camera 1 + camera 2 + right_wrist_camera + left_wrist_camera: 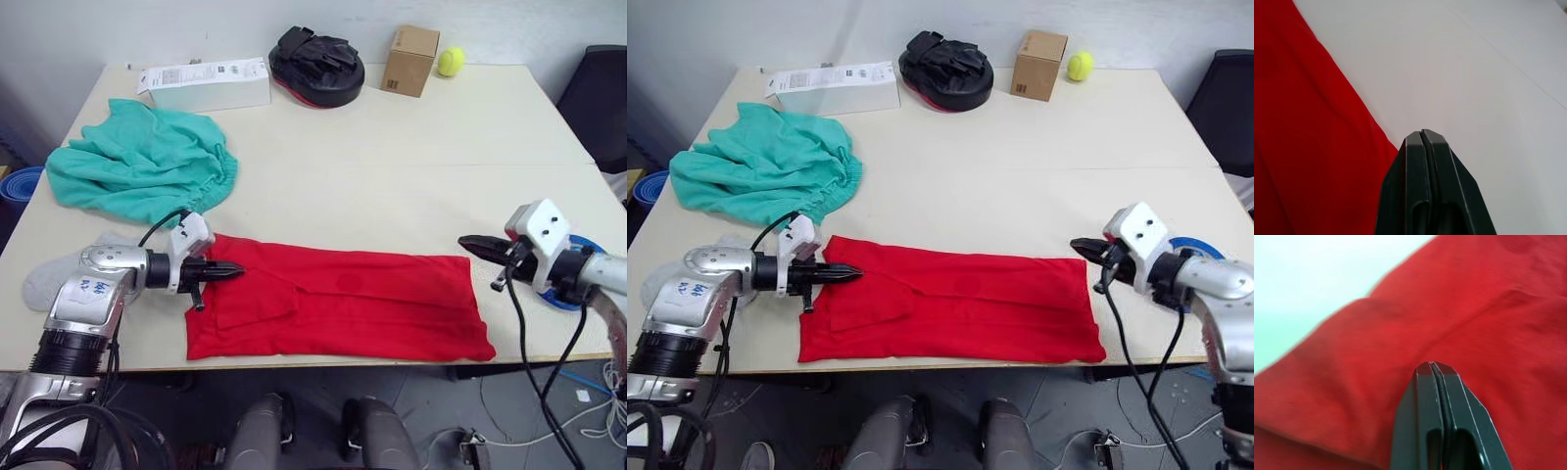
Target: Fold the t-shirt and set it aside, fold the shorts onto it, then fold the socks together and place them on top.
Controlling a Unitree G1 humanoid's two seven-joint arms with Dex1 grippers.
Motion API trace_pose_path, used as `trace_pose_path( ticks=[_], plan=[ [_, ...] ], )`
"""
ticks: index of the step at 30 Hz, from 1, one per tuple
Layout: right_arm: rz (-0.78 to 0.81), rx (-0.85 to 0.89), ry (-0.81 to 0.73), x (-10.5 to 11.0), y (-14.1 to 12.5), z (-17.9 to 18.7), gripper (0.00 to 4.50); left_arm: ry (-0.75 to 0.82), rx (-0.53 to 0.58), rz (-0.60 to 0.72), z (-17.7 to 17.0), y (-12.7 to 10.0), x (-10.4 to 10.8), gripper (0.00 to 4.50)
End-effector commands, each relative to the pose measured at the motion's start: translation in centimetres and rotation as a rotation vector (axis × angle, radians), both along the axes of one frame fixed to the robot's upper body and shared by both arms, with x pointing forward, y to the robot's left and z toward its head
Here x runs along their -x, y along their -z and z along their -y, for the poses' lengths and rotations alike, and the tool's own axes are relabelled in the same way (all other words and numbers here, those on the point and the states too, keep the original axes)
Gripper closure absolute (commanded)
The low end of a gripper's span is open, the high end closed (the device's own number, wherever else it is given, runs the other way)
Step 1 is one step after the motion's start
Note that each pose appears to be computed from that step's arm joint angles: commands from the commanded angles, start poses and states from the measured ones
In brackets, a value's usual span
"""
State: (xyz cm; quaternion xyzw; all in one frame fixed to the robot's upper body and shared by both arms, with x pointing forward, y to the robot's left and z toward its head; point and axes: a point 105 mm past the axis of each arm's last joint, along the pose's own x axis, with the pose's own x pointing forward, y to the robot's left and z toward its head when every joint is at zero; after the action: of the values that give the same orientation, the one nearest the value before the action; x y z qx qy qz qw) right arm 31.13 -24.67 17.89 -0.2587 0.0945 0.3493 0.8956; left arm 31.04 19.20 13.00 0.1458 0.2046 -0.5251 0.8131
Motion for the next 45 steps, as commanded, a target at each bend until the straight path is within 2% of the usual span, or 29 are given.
trace_pose_path(
  ticks=[1,7,11,12,14,18,22,27,32,36,41,45],
  plan=[
    [-0.041,0.104,-0.096,-0.2,-0.2,0.3,3.6,0.058,-0.022,0.073,0.0,-2.9,-0.2,3.37],
    [-0.133,0.26,-0.214,-1.5,1.0,-0.2,1.6,0.077,-0.069,0.12,-0.1,-5.0,-3.0,1.54],
    [-0.207,0.316,-0.217,-2.8,2.1,-0.7,0.19,0.238,0.008,0.094,1.5,-6.7,-1.2,0.25],
    [-0.218,0.313,-0.199,-3.4,2.3,-0.8,0.0,0.278,0.05,0.097,2.1,-7.4,-0.6,0.03],
    [-0.234,0.307,-0.172,-4.0,2.4,-0.8,0.0,0.321,0.099,0.103,2.7,-8.3,0.2,0.03],
    [-0.368,0.276,-0.127,-4.3,3.4,-0.4,0.0,0.38,0.226,0.169,4.7,-11.2,1.8,0.03],
    [-0.438,0.24,-0.137,-4.3,3.3,-0.9,0.88,0.402,0.248,0.192,5.7,-11.8,2.9,0.0],
    [-0.454,0.297,-0.154,-4.0,3.6,-1.1,2.71,0.376,0.224,0.205,5.7,-11.2,2.8,0.0],
    [-0.414,0.33,-0.137,-5.1,3.2,-1.7,4.37,0.346,0.21,0.214,5.5,-10.7,2.5,0.0],
    [-0.339,0.36,-0.094,-7.4,2.0,-2.3,4.44,0.338,0.203,0.224,5.5,-10.5,2.4,0.0],
    [-0.201,0.416,-0.029,-11.5,-0.6,-4.1,4.44,0.315,0.184,0.245,5.2,-10.1,2.2,0.0],
    [-0.129,0.459,-0.016,-13.5,-1.6,-5.9,4.44,0.296,0.187,0.258,5.2,-10.0,2.2,0.0]
  ],
)
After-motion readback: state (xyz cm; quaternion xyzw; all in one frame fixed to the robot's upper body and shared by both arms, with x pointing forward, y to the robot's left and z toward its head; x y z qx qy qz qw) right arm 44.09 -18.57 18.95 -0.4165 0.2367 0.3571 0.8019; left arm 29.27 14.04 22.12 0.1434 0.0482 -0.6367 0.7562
